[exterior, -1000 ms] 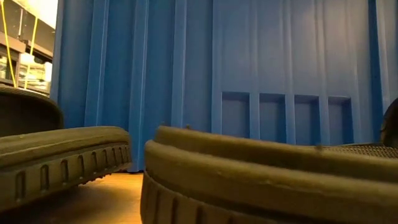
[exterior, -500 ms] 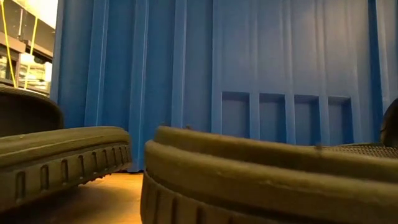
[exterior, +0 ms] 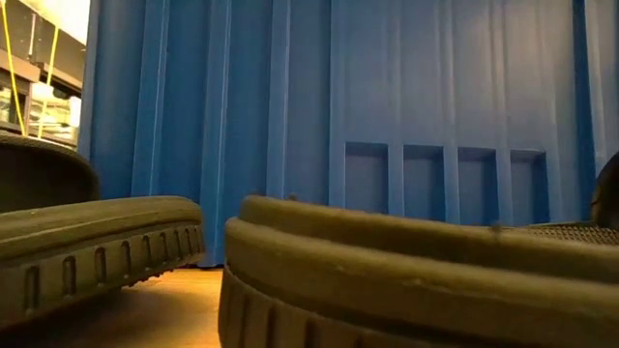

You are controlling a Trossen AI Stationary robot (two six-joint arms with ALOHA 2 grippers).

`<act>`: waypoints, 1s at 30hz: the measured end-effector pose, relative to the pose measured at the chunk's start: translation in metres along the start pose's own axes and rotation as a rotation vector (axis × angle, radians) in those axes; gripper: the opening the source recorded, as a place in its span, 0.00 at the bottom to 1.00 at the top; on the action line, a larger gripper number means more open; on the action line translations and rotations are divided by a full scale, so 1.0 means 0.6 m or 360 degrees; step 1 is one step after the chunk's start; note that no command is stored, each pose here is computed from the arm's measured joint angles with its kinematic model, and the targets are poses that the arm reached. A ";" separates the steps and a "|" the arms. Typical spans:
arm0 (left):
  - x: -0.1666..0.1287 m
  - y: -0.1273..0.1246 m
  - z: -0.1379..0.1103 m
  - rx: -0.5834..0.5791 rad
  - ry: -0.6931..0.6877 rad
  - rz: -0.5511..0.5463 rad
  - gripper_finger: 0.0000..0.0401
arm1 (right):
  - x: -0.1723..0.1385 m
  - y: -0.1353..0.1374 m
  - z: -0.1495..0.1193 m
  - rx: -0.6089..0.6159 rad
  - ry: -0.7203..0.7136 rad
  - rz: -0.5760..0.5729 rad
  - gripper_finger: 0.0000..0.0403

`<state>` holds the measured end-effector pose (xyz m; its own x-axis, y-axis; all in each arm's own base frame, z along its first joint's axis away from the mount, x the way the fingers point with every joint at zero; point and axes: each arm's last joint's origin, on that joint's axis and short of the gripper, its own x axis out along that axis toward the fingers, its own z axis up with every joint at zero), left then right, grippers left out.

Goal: Pick and place slides into bin
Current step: Put the black slipper into the bin

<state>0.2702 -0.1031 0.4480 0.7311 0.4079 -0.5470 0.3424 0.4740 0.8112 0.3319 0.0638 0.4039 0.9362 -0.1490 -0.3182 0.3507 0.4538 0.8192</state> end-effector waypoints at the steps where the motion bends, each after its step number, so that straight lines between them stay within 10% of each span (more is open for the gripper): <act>1: 0.000 0.000 0.000 0.0001 0.0004 0.0002 0.00 | 0.002 -0.001 0.001 0.0002 0.0020 0.0004 0.66; 10: 0.000 0.001 -0.001 0.0009 0.0065 0.0073 0.00 | 0.013 -0.012 0.003 -0.0052 0.0110 -0.0034 0.05; 30: 0.000 0.005 -0.006 -0.0089 0.0185 0.0224 0.14 | 0.012 -0.014 0.006 -0.0120 0.0093 -0.0047 0.00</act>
<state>0.2694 -0.0990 0.4497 0.6952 0.5590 -0.4519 0.2061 0.4473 0.8703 0.3358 0.0557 0.3967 0.9217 -0.1127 -0.3711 0.3736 0.5152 0.7714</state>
